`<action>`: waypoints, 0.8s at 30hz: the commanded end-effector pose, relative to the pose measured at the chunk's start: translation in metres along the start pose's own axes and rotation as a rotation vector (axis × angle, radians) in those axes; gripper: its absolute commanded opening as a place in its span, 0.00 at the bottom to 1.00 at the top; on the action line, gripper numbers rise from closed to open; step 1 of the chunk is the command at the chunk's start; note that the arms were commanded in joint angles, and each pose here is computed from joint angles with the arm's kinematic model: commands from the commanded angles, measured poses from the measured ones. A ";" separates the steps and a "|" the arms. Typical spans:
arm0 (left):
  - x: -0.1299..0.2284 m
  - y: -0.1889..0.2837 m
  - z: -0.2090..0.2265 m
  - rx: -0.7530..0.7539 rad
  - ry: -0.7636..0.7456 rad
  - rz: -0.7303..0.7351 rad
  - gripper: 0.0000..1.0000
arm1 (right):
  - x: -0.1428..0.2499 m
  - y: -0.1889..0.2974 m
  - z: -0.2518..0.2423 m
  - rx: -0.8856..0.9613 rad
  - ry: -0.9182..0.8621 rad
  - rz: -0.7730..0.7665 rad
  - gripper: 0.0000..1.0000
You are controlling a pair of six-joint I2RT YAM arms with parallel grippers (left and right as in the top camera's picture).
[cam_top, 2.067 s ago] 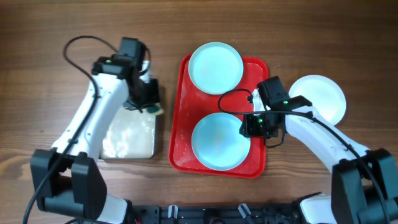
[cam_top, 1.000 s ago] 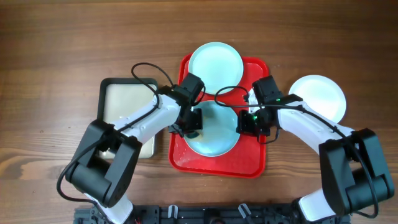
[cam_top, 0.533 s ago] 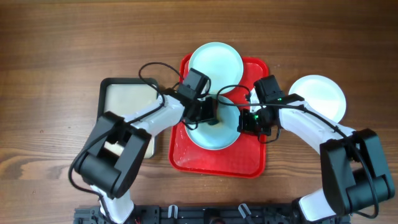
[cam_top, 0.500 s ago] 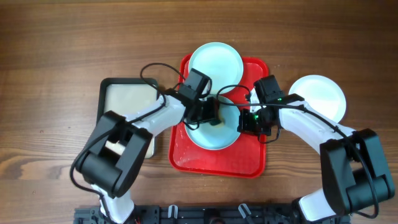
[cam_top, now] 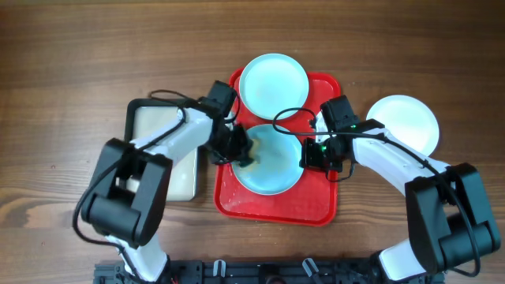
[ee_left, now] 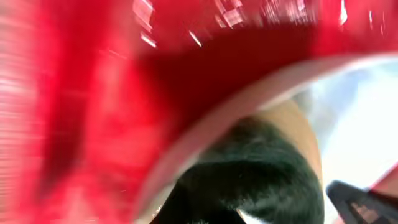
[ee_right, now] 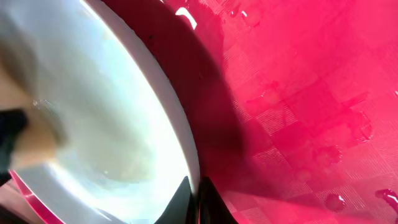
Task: Clean dirty plates on tray and stack at the side
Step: 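Scrub the blue plate with the sponge held by the left gripper, then put the sponge back in the water tray and lift the blue plate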
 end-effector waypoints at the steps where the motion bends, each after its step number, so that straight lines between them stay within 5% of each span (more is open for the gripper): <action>1: -0.049 0.012 0.040 -0.279 -0.056 -0.379 0.04 | 0.002 -0.002 -0.005 0.022 -0.004 0.012 0.05; 5: -0.022 0.020 0.014 -0.260 -0.187 -0.417 0.04 | 0.002 -0.002 -0.005 0.022 -0.004 0.012 0.05; 10: -0.007 0.081 0.004 -0.142 -0.109 -0.477 0.04 | 0.002 -0.002 -0.006 0.024 -0.004 0.012 0.05; 16: -0.042 0.146 0.071 -0.170 0.108 -0.516 0.04 | -0.001 -0.002 -0.011 0.057 0.034 -0.002 0.09; 18: -0.058 0.139 0.100 -0.207 0.179 -0.502 0.04 | -0.012 -0.002 -0.014 0.080 0.079 -0.046 0.16; 19: -0.064 0.130 0.111 -0.221 0.203 -0.494 0.04 | -0.014 -0.001 -0.010 0.062 0.075 -0.054 0.04; 22: -0.073 0.102 0.135 -0.229 0.230 -0.483 0.04 | -0.020 0.019 0.006 0.024 0.090 -0.083 0.04; 23: -0.072 0.101 0.138 -0.237 0.220 -0.477 0.10 | -0.024 0.036 0.009 0.059 0.112 -0.131 0.04; 24: -0.072 0.100 0.137 -0.238 0.194 -0.472 0.27 | -0.026 0.051 0.010 0.111 0.131 -0.176 0.04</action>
Point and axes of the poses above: each gripper's point midway between its finger pads, its own y axis back along the fingers, its own z axis along the line the jaws close on, x = y × z, the point moved 1 cm from there along y, back along the fingers, and after that the axes turned 15 degrees about y, right-handed, at the moved point
